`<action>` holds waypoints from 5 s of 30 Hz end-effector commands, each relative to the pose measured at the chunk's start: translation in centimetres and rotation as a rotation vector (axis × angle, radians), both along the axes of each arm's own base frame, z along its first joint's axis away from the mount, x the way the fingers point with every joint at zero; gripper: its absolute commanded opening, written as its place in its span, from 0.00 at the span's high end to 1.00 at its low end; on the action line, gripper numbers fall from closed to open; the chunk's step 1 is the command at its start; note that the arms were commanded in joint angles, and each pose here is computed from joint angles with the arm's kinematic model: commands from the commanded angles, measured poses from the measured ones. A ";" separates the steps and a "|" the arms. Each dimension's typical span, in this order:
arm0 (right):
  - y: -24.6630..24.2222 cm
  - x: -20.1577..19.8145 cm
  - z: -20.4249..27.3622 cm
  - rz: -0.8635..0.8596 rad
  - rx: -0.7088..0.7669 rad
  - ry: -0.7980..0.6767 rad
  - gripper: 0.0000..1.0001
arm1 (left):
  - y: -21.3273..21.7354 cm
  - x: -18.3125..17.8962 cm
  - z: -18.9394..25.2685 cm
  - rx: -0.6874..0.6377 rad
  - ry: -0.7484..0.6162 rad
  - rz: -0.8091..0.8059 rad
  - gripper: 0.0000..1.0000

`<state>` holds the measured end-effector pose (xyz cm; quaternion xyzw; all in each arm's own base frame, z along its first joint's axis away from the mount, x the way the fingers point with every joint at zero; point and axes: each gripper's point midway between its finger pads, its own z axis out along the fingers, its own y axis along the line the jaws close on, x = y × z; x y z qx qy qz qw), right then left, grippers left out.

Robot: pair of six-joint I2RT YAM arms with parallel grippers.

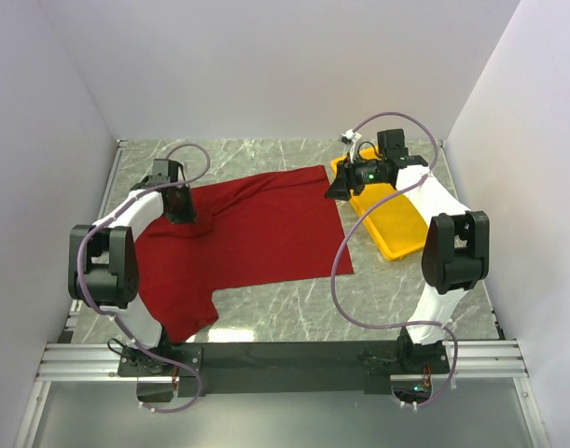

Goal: Fold and stack the t-shirts
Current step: Fold the tshirt

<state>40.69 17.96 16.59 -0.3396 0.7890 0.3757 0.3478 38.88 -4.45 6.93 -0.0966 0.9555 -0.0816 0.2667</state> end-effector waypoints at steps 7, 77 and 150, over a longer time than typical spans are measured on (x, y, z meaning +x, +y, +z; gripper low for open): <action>0.3 -0.1 0.8 0.017 0.017 -0.024 0.43 | -1.4 -2.2 0.2 -0.076 0.021 -0.022 0.99; 1.3 6.0 -0.6 -0.081 -0.132 0.031 0.43 | 17.6 11.7 -0.4 -0.400 -0.161 0.402 0.81; 1.4 20.7 -9.6 -0.308 -0.624 -0.252 0.45 | 17.1 -1.2 14.1 -0.277 -0.569 0.516 0.16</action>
